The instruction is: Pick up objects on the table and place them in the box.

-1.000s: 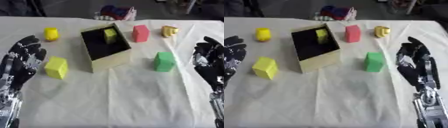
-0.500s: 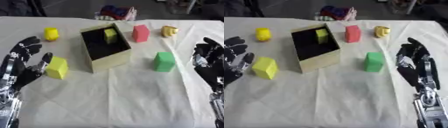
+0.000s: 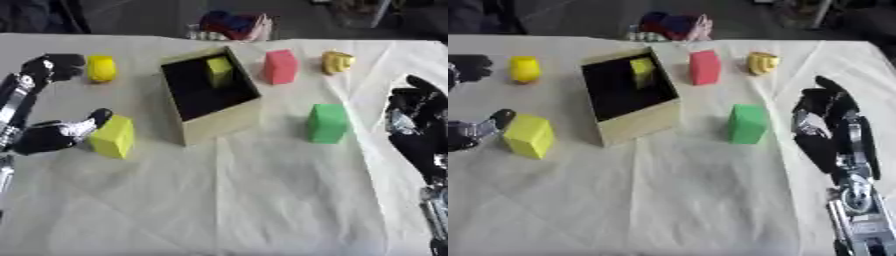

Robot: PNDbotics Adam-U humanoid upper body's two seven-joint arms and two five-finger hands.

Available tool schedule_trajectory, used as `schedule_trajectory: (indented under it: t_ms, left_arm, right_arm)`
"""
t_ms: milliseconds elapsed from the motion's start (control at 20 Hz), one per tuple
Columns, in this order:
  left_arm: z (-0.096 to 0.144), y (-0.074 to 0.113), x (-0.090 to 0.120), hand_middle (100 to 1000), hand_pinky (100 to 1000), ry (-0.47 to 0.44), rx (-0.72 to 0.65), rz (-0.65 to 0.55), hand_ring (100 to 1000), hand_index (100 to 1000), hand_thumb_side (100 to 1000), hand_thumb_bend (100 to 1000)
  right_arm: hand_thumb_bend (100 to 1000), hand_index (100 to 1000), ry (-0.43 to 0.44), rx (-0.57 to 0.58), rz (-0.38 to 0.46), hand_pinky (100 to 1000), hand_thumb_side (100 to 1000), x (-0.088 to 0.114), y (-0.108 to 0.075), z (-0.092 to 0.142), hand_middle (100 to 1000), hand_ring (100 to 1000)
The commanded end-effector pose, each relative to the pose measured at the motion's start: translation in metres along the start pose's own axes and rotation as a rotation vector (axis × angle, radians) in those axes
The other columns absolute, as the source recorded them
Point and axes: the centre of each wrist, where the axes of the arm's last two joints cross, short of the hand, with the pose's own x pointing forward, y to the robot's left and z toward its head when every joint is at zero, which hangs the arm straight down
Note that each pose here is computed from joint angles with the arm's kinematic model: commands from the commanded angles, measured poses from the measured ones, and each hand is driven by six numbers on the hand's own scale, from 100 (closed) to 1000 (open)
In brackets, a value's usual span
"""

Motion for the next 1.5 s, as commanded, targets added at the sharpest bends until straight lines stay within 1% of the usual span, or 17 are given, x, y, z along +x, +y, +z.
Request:
schedule_trajectory:
  t_ms: [50,150,250,350,550,700,950,1150,1200,1250,1300,1400,1500]
  left_arm:
    - [-0.004,0.033,-0.013,811,847,-0.002,-0.296,-0.21,803,867,273,560]
    - [-0.013,0.043,-0.019,816,846,-0.003,-0.48,-0.28,801,867,259,559]
    - [-0.022,0.048,-0.026,817,843,0.008,-0.611,-0.318,800,864,231,547]
    - [-0.034,0.046,-0.035,817,842,0.022,-0.695,-0.333,799,863,228,544]
    - [-0.052,0.033,-0.05,816,841,0.036,-0.754,-0.329,797,868,235,539]
    - [-0.061,0.022,-0.057,816,838,0.045,-0.751,-0.317,794,875,239,537]
    - [-0.073,0.004,-0.061,824,843,0.024,-0.766,-0.308,802,880,234,540]
    - [-0.079,-0.004,-0.064,815,839,0.008,-0.784,-0.301,798,868,213,513]
    - [-0.079,-0.005,-0.064,801,834,0.009,-0.781,-0.299,790,856,198,493]
    - [-0.079,-0.008,-0.066,768,823,0.011,-0.776,-0.295,766,829,176,454]
    - [-0.079,-0.009,-0.067,716,804,0.013,-0.769,-0.291,718,786,141,405]
    - [-0.079,-0.011,-0.068,624,774,0.012,-0.75,-0.287,636,721,100,350]
    - [-0.08,-0.01,-0.066,508,719,0.003,-0.711,-0.283,527,616,100,278]
  right_arm:
    - [100,868,-0.018,0.013,0.029,799,238,0.003,-0.007,-0.003,691,749]
    - [100,868,-0.018,0.021,0.032,799,239,0.003,-0.007,-0.003,691,749]
    - [100,869,-0.017,0.027,0.033,799,241,0.002,-0.006,-0.003,690,748]
    - [100,869,-0.014,0.031,0.033,799,241,0.002,-0.006,-0.002,690,748]
    - [100,869,-0.011,0.034,0.032,798,242,0.001,-0.006,-0.002,689,747]
    - [100,869,-0.009,0.032,0.031,798,242,0.001,-0.007,-0.002,687,746]
    - [100,869,-0.007,0.033,0.026,798,242,0.0,-0.006,-0.001,686,746]
    - [100,869,-0.004,0.03,0.026,798,243,0.0,-0.006,-0.001,685,745]
    - [100,869,-0.003,0.03,0.025,798,243,0.0,-0.006,0.0,685,745]
    - [100,869,-0.002,0.03,0.025,798,244,0.0,-0.005,0.0,685,745]
    - [100,869,-0.002,0.031,0.025,798,243,-0.001,-0.005,0.0,685,745]
    - [100,869,0.0,0.03,0.025,798,244,-0.001,-0.005,0.0,684,745]
    - [100,869,0.0,0.029,0.025,798,244,-0.001,-0.005,0.0,684,744]
